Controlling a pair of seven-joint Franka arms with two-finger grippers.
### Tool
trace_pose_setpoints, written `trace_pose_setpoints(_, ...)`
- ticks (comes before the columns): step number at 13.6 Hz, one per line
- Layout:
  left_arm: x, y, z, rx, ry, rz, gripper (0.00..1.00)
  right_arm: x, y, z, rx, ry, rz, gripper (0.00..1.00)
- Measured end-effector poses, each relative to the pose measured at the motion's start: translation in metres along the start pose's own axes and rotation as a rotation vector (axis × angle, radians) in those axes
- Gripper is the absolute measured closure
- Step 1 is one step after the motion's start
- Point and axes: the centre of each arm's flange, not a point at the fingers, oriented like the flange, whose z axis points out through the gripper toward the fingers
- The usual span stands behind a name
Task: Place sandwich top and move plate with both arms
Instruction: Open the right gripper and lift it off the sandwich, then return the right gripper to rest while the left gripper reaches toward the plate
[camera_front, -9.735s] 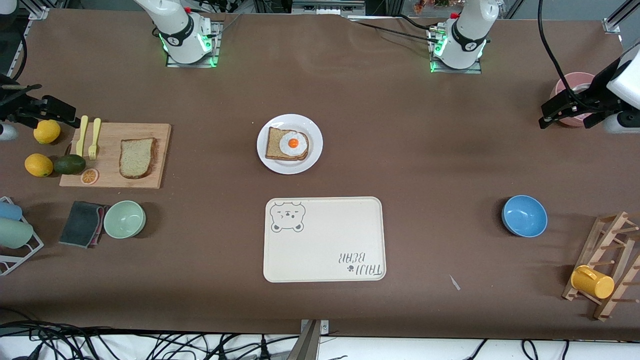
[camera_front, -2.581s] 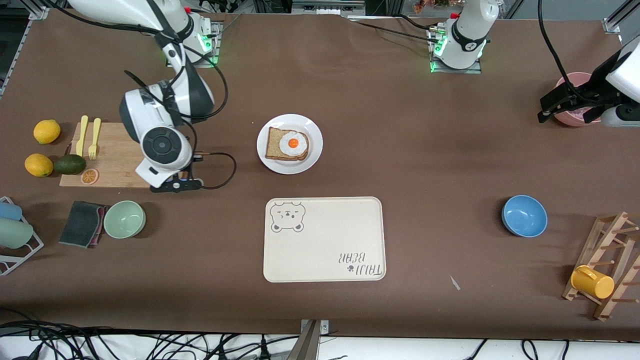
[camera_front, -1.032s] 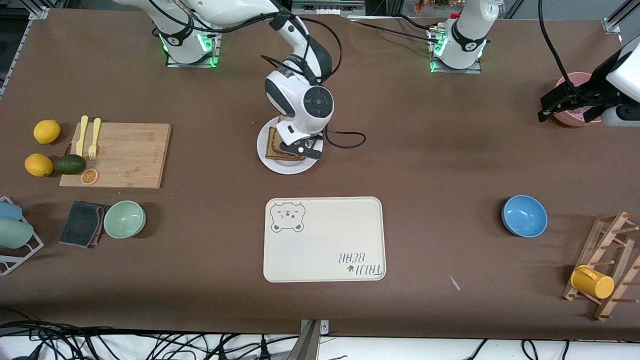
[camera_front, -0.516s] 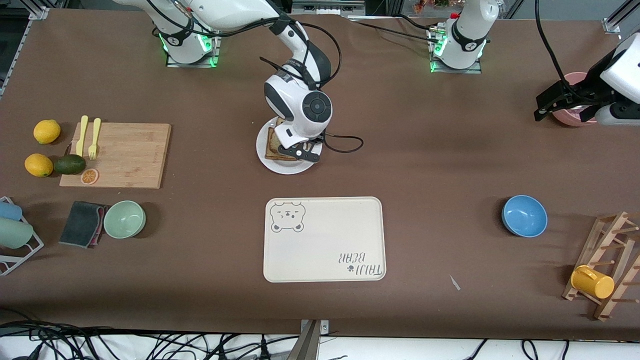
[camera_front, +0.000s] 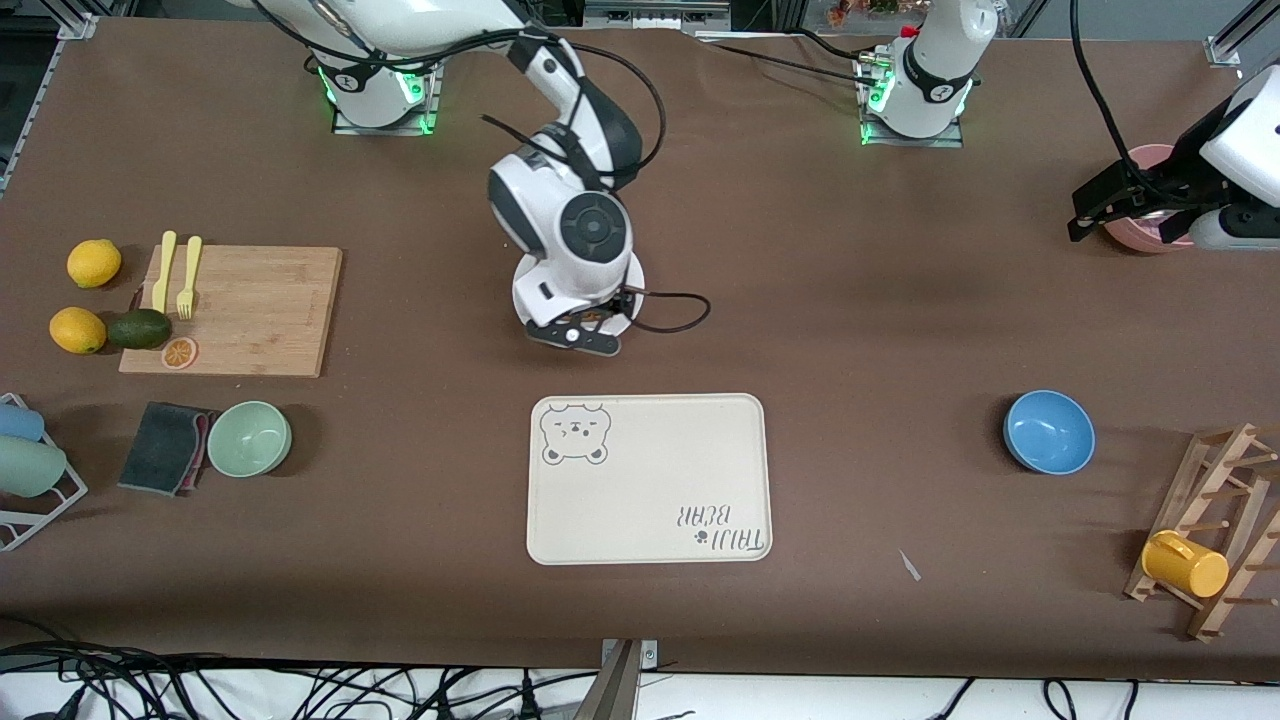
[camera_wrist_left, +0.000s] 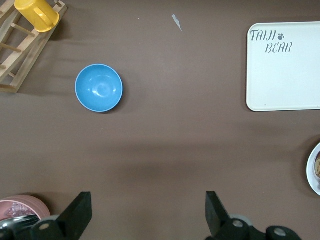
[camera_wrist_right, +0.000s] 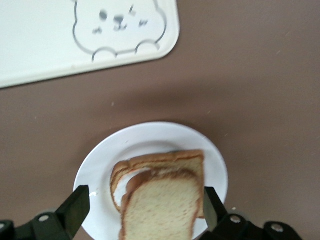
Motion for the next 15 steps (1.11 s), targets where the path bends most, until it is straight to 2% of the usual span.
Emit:
trace_pose_setpoints(5,0.001,-0.003,0.002,0.0,-0.004,-0.005,0.0,0.072,0.11,-0.063,0.051,0.018,-0.101,0.0)
trace_pose_setpoints(7,0.002,-0.005,0.004,0.0,-0.008,-0.011,0.0,0.094,0.16,-0.078,0.042,0.012,-0.114,0.0)
trace_pose_setpoints(10,0.015,-0.008,0.025,0.002,-0.042,-0.016,0.0,0.116,0.225,-0.097,0.019,0.017,-0.161,0.0)
trace_pose_setpoints(11,0.023,-0.007,0.036,0.002,-0.045,-0.015,0.0,0.12,0.246,-0.1,0.011,0.002,-0.193,0.0)
trace_pose_setpoints(13,0.042,-0.006,0.053,0.0,-0.02,-0.016,0.0,0.128,0.288,-0.107,0.015,-0.024,-0.249,0.0)
trace_pose_setpoints(15,0.053,-0.006,0.07,0.0,-0.022,-0.018,0.0,0.133,0.328,-0.111,0.031,-0.035,-0.233,0.0)
